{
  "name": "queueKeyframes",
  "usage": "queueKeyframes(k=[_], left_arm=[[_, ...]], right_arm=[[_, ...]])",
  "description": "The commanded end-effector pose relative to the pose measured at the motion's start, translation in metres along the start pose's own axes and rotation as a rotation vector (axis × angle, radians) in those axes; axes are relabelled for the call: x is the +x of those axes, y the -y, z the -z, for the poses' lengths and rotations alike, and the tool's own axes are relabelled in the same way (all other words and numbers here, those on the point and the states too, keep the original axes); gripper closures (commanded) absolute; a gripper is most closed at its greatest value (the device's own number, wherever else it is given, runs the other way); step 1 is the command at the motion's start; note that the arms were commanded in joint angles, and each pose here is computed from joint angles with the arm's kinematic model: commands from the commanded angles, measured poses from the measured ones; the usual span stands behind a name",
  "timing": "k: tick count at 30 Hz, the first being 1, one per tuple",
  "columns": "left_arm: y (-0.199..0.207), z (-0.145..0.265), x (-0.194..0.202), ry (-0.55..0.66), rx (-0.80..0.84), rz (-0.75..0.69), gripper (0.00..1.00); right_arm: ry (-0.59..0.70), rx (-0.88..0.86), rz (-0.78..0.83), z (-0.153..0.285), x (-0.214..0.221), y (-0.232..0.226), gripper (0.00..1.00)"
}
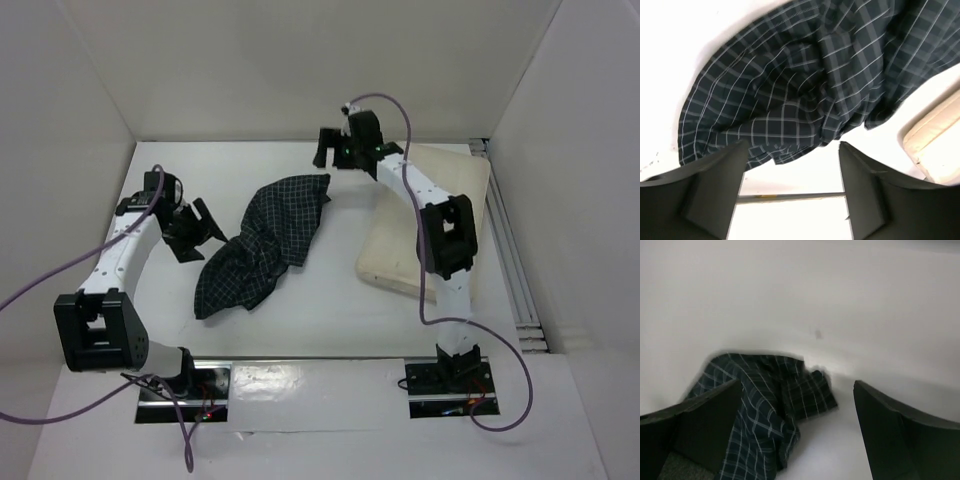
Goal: Put the pillow into the pillowcase
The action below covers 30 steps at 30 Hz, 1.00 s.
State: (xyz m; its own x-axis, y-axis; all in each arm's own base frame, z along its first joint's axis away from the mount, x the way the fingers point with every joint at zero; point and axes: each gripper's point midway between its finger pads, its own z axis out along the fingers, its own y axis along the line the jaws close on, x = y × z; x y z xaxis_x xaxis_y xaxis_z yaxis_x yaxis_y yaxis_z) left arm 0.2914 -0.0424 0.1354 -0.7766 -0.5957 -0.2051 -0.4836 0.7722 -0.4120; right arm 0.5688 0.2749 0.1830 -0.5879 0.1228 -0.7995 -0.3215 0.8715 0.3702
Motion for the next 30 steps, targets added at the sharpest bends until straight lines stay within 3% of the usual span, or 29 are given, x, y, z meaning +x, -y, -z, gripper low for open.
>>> queueKeyframes(k=[1, 2, 3, 4, 7, 13, 18, 21, 23, 24, 26, 28, 29, 30], left_arm=[[0.035, 0.023, -0.038, 0.13, 0.117, -0.084, 0.17], [0.037, 0.022, -0.046, 0.148, 0.114, -0.098, 0.19], [0.037, 0.011, -0.051, 0.13, 0.103, -0.092, 0.19], [0.041, 0.009, -0.064, 0.15, 0.1, -0.109, 0.19], [0.048, -0.026, -0.079, 0.072, 0.061, -0.141, 0.17], [0.047, -0.089, -0.086, -0.039, -0.021, -0.142, 0.13], [0.073, -0.12, -0.063, -0.151, 0.133, -0.159, 0.11], [0.09, -0.131, -0.049, -0.201, 0.207, -0.183, 0.2], [0.102, -0.132, -0.047, -0.205, 0.246, -0.193, 0.31], [0.105, -0.137, -0.039, -0.233, 0.254, -0.199, 0.62], [0.115, -0.132, -0.045, -0.221, 0.278, -0.198, 1.0], [0.122, -0.123, -0.048, -0.205, 0.302, -0.209, 1.0], [0.129, -0.109, -0.052, -0.181, 0.319, -0.22, 1.0], [0.132, -0.098, -0.061, -0.147, 0.326, -0.234, 1.0]], right_arm=[[-0.112, -0.041, 0.023, 0.054, 0.045, -0.043, 0.0], [-0.018, -0.086, 0.023, 0.081, 0.021, -0.062, 0.0], [-0.023, -0.084, 0.014, 0.089, 0.031, -0.059, 0.0], [-0.087, -0.074, 0.014, 0.093, 0.063, -0.056, 0.0], [-0.177, -0.096, 0.009, 0.115, 0.101, -0.078, 0.0], [-0.284, -0.113, 0.003, 0.125, 0.159, -0.11, 0.0], [-0.381, -0.15, 0.008, 0.107, 0.2, -0.128, 0.0], [-0.398, -0.122, 0.03, 0.089, 0.214, -0.131, 0.0], [-0.388, -0.099, 0.051, 0.078, 0.216, -0.131, 0.03], [-0.402, -0.08, 0.053, 0.069, 0.223, -0.127, 0.06], [-0.403, -0.071, 0.048, 0.062, 0.223, -0.123, 0.31], [-0.387, -0.075, 0.061, 0.057, 0.215, -0.122, 0.62], [-0.391, -0.085, 0.069, 0.058, 0.216, -0.123, 0.91], [-0.364, -0.074, 0.072, 0.064, 0.204, -0.124, 1.0]])
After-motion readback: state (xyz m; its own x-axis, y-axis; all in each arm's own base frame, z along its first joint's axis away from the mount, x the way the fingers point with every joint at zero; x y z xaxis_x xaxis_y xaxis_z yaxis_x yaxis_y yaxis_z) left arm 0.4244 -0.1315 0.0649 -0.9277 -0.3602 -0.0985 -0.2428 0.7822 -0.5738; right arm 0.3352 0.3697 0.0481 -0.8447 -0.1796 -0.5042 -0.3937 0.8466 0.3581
